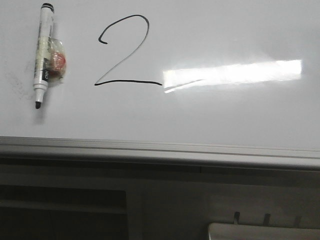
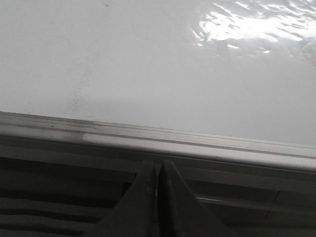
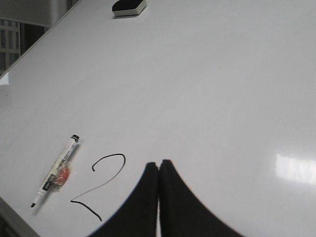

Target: Write number 2 on whiteboard

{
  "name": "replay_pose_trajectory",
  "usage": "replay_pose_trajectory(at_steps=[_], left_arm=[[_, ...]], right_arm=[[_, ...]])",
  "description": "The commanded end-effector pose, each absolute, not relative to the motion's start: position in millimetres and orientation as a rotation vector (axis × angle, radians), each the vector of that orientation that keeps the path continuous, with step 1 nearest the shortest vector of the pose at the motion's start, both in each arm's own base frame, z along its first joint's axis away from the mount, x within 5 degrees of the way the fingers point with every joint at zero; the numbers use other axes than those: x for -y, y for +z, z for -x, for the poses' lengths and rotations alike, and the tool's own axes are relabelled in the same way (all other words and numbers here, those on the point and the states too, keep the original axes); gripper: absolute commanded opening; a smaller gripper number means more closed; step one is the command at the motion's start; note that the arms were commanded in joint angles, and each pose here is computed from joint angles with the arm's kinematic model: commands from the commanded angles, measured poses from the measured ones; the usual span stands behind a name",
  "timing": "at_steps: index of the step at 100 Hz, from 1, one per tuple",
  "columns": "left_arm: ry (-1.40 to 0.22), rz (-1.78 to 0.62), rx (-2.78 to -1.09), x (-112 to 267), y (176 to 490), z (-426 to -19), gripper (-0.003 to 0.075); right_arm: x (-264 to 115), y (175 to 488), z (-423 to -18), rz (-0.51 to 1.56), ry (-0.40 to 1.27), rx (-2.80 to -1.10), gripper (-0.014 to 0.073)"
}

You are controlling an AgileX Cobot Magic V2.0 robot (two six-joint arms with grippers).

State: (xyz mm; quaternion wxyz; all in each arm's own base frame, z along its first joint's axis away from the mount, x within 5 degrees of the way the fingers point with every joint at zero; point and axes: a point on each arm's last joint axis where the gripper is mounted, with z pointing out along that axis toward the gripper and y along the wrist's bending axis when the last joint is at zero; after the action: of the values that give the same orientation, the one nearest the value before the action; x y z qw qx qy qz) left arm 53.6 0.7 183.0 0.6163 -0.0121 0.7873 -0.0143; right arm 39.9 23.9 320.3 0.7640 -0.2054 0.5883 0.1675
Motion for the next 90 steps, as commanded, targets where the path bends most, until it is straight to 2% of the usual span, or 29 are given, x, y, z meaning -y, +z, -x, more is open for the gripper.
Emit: replay_pose_trajectory(at_steps=[1, 36, 54, 74, 90], left_arm=[[-0.046, 0.033, -1.740, -0.2, 185.9, -53.2, -0.0020], [-0.046, 0.033, -1.740, -0.2, 185.9, -53.2, -0.0020], [-0.046, 0.033, -1.740, -0.2, 185.9, -53.2, -0.0020], [-0.046, 0.033, -1.740, -0.2, 185.9, -53.2, -0.0020], [-0.046, 0.033, -1.741, -0.2, 185.8, -53.3, -0.0020]], right_arm=[[-21.5, 334.4, -38.0, 0.400, 0.332, -1.187, -0.0060], [-3.6, 328.7, -45.6, 0.140, -0.039, -1.278, -0.0060], [2.2, 315.9, -47.2, 0.074, -0.121, -1.391, -0.0060], [5.7, 272.3, -43.8, 0.017, -0.183, -1.422, -0.0060], [11.0, 223.6, -50.5, -0.184, -0.140, -1.478, -0.0060]])
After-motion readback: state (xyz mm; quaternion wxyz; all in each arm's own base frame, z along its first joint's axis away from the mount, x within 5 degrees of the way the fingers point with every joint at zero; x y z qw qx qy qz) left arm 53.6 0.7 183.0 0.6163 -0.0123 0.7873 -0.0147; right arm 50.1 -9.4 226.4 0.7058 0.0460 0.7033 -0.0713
